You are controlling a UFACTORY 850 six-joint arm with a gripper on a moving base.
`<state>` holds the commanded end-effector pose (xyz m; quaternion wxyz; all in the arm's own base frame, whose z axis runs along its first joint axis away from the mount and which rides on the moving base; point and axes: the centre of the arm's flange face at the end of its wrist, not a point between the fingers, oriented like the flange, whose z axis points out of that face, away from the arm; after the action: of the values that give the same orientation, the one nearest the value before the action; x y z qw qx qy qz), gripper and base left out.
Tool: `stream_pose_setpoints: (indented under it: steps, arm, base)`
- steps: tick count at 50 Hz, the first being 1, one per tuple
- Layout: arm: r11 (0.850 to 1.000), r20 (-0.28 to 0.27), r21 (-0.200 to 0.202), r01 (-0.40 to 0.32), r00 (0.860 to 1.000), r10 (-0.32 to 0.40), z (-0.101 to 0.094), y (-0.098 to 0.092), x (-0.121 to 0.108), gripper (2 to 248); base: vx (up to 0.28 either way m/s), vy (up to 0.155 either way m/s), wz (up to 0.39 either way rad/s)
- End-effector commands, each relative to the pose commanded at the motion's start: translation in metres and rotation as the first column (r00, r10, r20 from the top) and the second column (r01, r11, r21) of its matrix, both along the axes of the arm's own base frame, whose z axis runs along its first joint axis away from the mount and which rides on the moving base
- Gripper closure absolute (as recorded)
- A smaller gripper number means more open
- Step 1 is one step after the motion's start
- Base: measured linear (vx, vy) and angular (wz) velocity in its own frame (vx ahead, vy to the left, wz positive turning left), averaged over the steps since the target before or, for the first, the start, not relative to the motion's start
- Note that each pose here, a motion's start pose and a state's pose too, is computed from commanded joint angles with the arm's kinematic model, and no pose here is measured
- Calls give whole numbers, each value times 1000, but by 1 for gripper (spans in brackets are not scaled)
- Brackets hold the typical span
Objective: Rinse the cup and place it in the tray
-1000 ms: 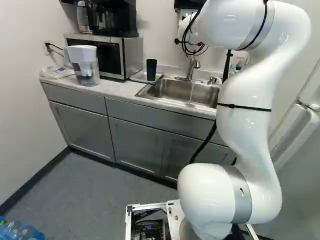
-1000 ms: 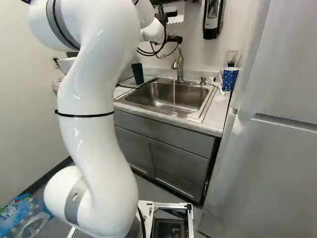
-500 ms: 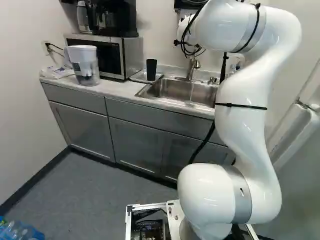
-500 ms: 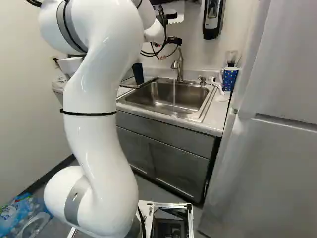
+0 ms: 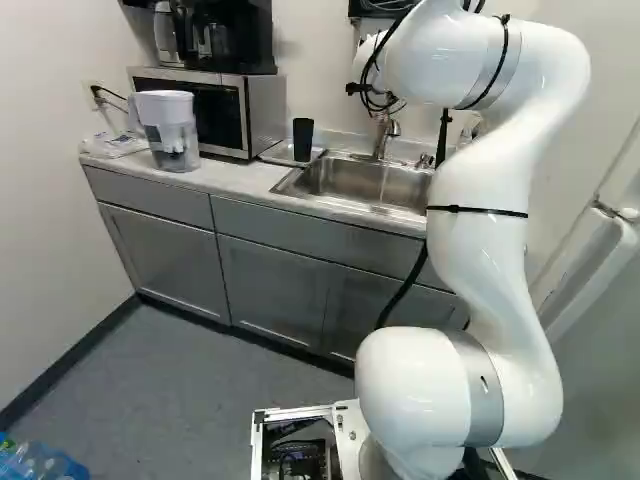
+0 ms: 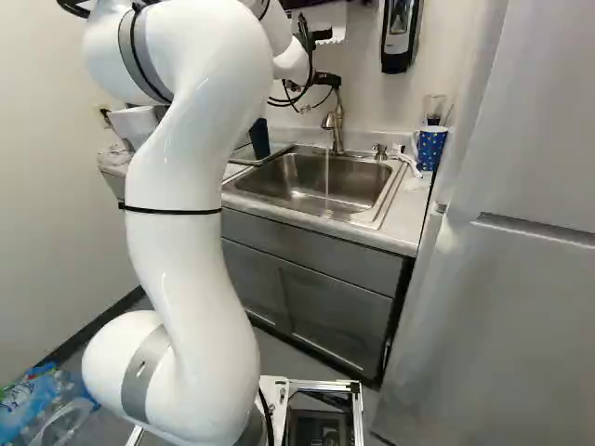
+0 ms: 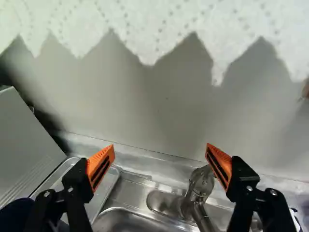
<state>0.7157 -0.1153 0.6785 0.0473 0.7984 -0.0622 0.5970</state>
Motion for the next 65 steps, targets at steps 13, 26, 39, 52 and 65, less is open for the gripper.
stream_pose_setpoints:
  steps: [13,26,39,52,65]
  arm:
    - [1000,-26,4,1,1000,-1,-2,0,-1,3]
    - [1000,-46,7,2,999,-1,-4,1,-1,3]
    - [1000,-59,8,-4,998,5,-5,6,-2,3]
    - [1000,-72,10,-12,997,12,-6,11,-2,3]
    - [1000,-84,12,-15,996,16,-7,15,-3,3]
  base:
    - [0,0,0]
    - [0,0,0]
    - [0,0,0]
    - [4,0,0]
    - [0,0,0]
